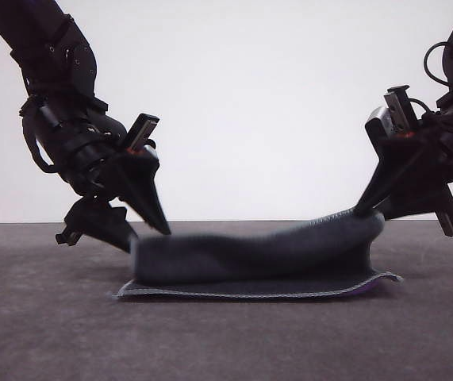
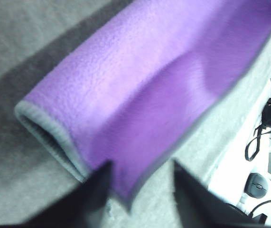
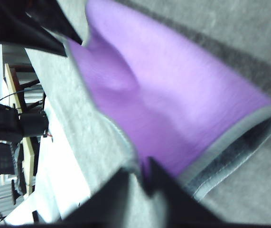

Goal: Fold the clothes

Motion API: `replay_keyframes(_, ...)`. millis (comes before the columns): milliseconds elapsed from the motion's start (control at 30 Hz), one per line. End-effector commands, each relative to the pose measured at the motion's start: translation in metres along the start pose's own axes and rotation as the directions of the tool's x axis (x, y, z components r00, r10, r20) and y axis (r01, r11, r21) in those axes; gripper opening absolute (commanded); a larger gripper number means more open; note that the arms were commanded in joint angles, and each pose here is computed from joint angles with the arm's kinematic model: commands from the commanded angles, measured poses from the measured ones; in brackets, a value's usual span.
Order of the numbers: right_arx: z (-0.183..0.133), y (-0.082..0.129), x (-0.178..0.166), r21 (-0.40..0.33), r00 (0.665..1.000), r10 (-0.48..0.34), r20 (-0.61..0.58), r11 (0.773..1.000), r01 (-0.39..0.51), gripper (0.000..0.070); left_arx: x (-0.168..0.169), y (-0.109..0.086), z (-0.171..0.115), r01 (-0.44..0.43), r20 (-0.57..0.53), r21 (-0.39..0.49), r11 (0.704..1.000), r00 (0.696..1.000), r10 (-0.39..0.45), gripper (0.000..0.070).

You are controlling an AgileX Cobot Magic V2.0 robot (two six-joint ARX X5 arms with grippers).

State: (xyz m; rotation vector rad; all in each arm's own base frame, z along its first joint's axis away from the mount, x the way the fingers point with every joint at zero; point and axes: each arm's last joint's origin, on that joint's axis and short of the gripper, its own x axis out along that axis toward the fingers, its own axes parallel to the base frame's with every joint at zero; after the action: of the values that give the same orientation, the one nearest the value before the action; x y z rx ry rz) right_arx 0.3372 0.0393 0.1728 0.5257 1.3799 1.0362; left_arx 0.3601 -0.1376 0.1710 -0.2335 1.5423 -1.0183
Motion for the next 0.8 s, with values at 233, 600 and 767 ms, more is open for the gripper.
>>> replay_keyframes(233,0.003,0.0,-0.002,-0.023,1.0,0.003,0.006,1.0,-0.003,0.0449,-0.001,-0.003,0.002,0.063,0.011,0.01,0.998,0.998,-0.063,0.0356)
replay_keyframes(600,-0.011,0.04,-0.05,-0.105,0.99,-0.047,0.136,0.993,0.062,0.0453,-0.049,-0.016,-0.004,0.005,0.15,0.047,0.999,0.989,-0.012,0.0355)
replay_keyframes(767,-0.035,0.095,-0.084,-0.178,0.948,-0.202,0.245,0.952,0.249,0.0452,-0.088,-0.036,-0.014,-0.223,0.265,0.019,0.975,0.941,0.21,0.0355)
